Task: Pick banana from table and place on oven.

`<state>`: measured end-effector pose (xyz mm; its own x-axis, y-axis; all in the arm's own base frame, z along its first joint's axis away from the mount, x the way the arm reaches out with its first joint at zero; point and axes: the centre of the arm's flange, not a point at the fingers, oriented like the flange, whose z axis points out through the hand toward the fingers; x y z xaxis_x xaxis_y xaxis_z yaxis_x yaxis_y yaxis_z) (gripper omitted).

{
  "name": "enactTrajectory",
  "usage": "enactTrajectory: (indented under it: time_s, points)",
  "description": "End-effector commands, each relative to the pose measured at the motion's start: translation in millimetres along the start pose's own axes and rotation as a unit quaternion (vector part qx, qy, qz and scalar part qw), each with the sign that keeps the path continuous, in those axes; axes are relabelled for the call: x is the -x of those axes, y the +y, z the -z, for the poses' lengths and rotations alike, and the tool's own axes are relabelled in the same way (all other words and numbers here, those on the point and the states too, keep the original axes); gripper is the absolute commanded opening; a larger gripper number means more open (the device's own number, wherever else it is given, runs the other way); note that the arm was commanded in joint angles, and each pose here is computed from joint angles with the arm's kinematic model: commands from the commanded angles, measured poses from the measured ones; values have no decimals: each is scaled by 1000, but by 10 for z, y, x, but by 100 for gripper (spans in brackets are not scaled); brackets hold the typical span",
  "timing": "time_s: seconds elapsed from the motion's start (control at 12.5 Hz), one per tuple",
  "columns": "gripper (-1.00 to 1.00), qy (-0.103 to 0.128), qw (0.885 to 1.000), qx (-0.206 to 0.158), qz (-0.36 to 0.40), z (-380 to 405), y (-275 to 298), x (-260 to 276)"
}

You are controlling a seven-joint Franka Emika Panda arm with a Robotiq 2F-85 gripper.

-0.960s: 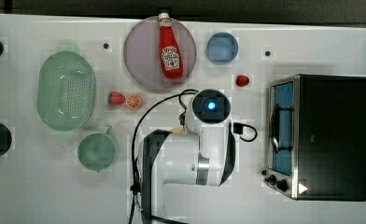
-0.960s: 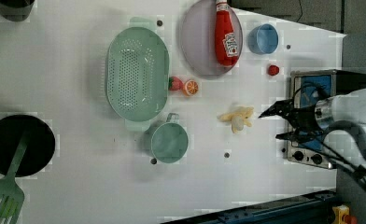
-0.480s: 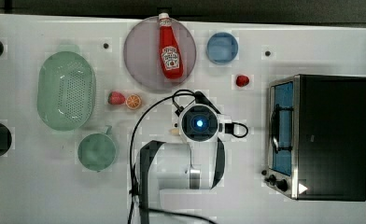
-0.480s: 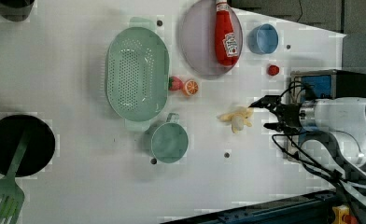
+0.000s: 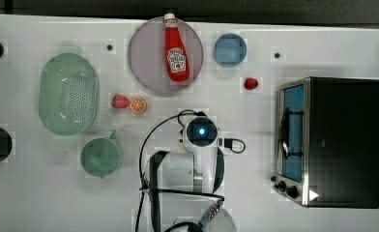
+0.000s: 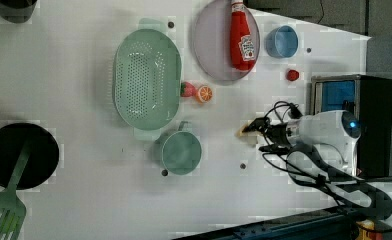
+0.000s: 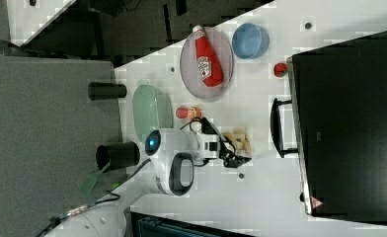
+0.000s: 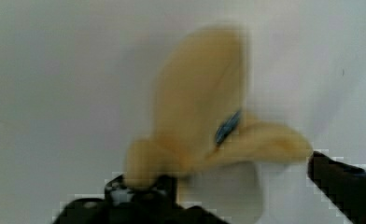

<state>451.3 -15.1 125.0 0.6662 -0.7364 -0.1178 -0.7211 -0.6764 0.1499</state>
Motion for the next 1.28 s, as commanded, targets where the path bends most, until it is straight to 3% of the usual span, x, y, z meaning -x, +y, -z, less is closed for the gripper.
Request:
enactTrajectory:
  time_s: [0.08,0.32,0.48,0.88,1.28]
  points:
    - [18,33,999,-36,-21,345,-117,-156]
    - [-48,35,998,-39,-20,377,-132,-151]
    - [-50,42,998,-47,-20,487,-146,-163]
    - [-50,100,989,-109,-20,1729,-145,-179]
    - [-50,80,993,-86,-27,3196,76,-62]
